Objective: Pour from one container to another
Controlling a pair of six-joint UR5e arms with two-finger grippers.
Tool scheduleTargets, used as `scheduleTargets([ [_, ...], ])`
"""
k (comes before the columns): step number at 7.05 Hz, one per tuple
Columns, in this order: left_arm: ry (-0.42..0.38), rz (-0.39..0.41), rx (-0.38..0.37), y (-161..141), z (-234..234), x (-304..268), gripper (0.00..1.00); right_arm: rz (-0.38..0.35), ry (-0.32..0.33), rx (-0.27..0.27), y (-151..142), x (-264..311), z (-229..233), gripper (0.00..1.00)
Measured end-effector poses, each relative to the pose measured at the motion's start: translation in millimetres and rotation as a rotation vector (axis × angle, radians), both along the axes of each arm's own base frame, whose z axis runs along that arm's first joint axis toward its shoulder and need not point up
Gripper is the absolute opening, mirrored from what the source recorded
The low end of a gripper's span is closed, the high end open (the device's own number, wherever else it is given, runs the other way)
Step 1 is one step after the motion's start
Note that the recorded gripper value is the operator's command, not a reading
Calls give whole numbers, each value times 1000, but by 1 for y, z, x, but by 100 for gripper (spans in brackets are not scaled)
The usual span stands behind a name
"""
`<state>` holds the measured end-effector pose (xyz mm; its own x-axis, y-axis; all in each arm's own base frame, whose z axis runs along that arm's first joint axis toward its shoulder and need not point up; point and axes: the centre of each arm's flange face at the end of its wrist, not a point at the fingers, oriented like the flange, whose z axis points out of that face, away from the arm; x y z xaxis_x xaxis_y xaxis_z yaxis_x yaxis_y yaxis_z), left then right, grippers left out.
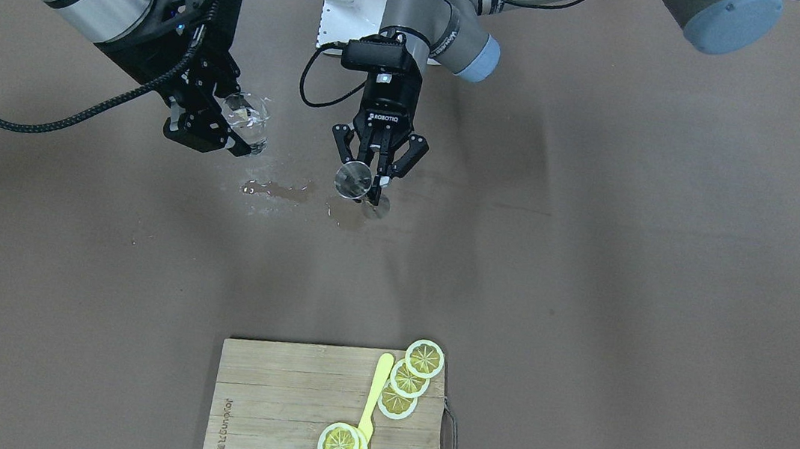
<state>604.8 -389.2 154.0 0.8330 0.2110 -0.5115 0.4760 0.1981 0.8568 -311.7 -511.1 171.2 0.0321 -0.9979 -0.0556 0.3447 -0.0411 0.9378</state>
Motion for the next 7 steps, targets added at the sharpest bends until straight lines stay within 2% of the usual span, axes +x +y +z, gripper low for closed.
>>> scheduleTargets([
  [2, 6, 13, 10, -7, -8, 5, 0, 7, 29, -21, -7, -6, -13, 0],
  [4, -20, 19, 32, -8, -14, 5, 0, 4, 46, -46, -6, -11, -20, 0],
  [7, -1, 73, 66, -11, -8, 8, 0, 35, 123, -96, -18, -18, -24, 0],
])
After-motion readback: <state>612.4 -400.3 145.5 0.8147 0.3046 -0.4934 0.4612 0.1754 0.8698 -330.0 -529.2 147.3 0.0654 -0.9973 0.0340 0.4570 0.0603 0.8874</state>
